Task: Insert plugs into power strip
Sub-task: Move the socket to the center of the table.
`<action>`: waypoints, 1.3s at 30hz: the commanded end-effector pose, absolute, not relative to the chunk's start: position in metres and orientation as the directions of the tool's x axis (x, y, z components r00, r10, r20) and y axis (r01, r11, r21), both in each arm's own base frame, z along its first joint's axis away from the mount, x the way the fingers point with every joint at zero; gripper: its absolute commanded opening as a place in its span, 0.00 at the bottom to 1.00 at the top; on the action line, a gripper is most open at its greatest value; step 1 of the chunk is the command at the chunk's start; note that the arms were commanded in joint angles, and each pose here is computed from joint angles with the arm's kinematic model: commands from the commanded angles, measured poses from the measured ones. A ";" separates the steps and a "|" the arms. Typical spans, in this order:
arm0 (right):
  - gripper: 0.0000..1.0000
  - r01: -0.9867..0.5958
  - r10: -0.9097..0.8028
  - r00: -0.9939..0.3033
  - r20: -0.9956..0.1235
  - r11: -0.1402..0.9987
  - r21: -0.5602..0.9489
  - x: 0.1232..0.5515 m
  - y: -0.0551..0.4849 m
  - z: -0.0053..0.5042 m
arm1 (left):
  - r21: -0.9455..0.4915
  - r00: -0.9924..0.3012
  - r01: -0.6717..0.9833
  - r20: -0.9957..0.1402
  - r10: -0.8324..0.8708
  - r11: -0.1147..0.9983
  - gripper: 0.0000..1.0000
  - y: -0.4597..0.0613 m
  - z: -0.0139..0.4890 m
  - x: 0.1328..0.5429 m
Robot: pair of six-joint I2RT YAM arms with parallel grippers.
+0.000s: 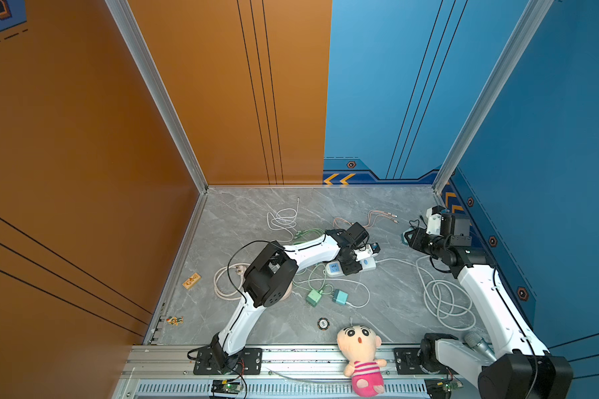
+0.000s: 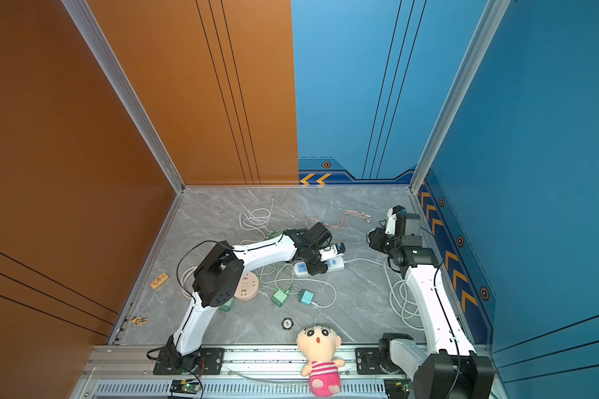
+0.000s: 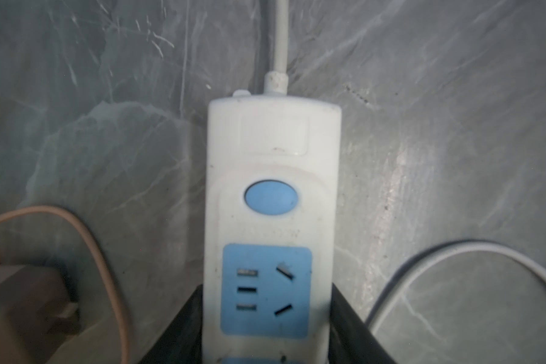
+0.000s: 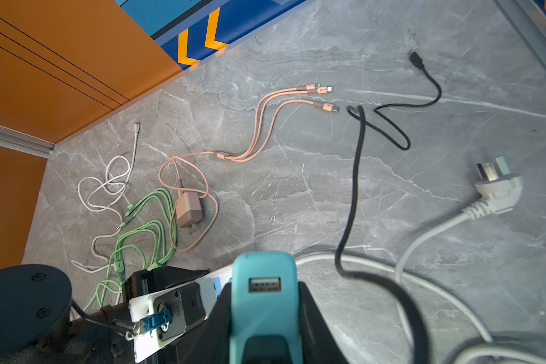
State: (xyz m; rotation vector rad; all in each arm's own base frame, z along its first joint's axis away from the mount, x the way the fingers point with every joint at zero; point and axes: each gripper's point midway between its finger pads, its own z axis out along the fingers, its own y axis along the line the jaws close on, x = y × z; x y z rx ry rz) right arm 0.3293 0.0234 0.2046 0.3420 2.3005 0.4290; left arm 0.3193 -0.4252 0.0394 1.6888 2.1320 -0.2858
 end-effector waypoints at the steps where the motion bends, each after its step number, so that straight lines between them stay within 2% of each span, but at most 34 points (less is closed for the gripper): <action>1: 0.00 0.128 0.381 -0.647 -0.660 0.908 0.399 0.331 0.017 0.221 | 0.095 -0.140 0.974 -0.452 0.881 0.204 0.45 -0.442 0.041 0.319; 7: 0.00 0.130 0.385 -0.650 -0.655 0.906 0.404 0.331 0.018 0.218 | 0.108 -0.135 0.972 -0.474 0.870 0.210 0.46 -0.457 0.042 0.328; 15: 0.00 0.128 0.390 -0.648 -0.654 0.902 0.412 0.332 0.019 0.218 | 0.115 -0.206 0.947 -0.496 0.843 0.299 0.47 -0.467 0.040 0.354; 21: 0.00 0.125 0.392 -0.651 -0.651 0.900 0.417 0.333 0.020 0.216 | 0.093 -0.261 0.933 -0.490 0.832 0.347 0.54 -0.456 0.036 0.361; 26: 0.00 0.130 0.389 -0.669 -0.634 0.900 0.415 0.336 0.022 0.209 | 0.062 -0.280 0.932 -0.496 0.822 0.356 0.56 -0.453 0.039 0.357; 32: 0.00 0.085 0.336 -0.690 -0.642 0.917 0.389 0.337 0.034 0.205 | -0.006 -0.304 0.927 -0.593 0.745 0.374 0.71 -0.458 0.089 0.355; 33: 0.00 0.075 0.321 -0.691 -0.647 0.923 0.377 0.337 0.036 0.205 | -0.010 -0.304 0.926 -0.612 0.730 0.377 0.76 -0.457 0.100 0.355; 39: 0.00 0.051 0.276 -0.705 -0.653 0.938 0.342 0.338 0.040 0.200 | 0.009 -0.301 0.917 -0.641 0.706 0.399 0.77 -0.430 0.129 0.353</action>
